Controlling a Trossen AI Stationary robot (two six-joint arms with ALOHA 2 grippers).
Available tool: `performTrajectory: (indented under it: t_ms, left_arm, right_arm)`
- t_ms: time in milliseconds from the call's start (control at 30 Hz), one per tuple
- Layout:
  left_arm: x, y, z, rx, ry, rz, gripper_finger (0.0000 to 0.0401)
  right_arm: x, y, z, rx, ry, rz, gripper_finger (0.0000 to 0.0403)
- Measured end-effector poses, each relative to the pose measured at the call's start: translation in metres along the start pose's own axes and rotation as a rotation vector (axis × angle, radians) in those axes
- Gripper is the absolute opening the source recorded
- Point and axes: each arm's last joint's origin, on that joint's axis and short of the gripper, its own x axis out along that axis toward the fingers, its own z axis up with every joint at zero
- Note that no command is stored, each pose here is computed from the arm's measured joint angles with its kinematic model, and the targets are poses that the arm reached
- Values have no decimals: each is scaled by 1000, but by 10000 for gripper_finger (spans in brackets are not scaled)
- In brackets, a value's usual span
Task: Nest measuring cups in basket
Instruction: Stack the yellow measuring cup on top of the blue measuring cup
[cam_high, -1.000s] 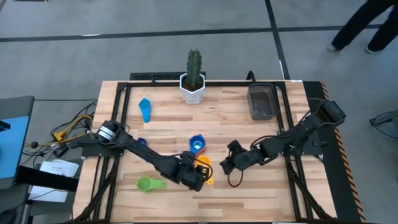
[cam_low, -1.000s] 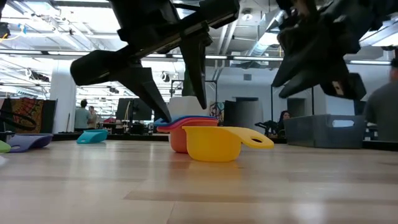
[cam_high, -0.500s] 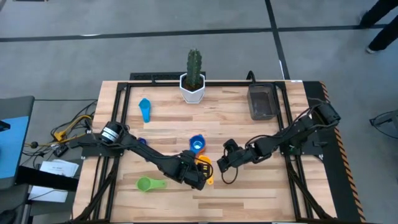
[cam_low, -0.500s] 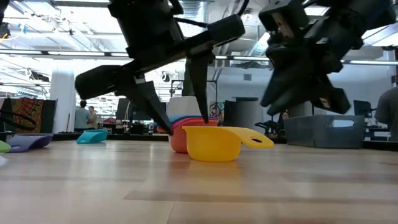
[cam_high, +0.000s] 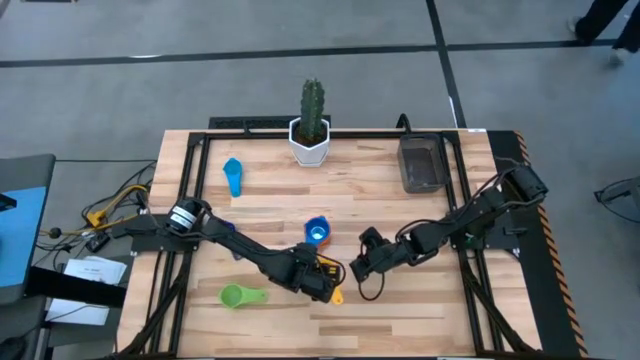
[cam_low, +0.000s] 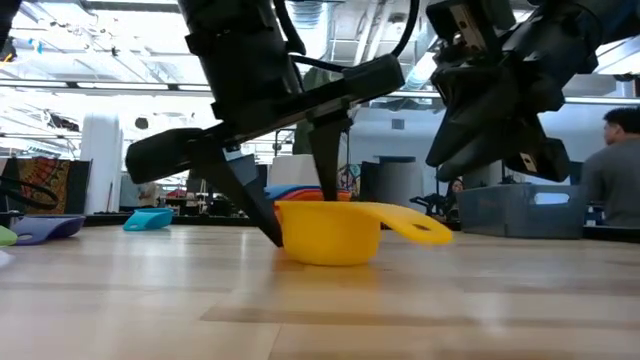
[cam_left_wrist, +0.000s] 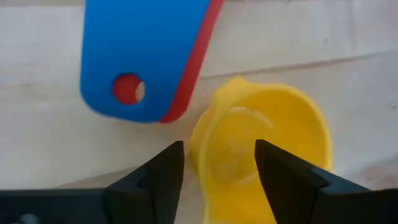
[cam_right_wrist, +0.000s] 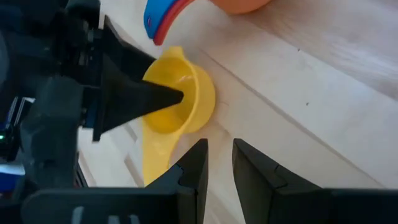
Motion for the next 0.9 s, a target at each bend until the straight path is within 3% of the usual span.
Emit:
performTrajectory:
  t_ms: [400, 667, 900]
  left_arm:
    - [0, 5, -1, 106, 40, 55, 15]
    - [-6, 3, -1, 195, 120, 47, 13]
    - [-32, -4, 15, 318, 154, 3, 11]
  right_arm:
    - [0, 0, 0, -43, 20, 5, 97]
    - [-17, 5, 5, -81, 22, 38, 97]
    - [-52, 8, 21, -136, -24, 55, 97]
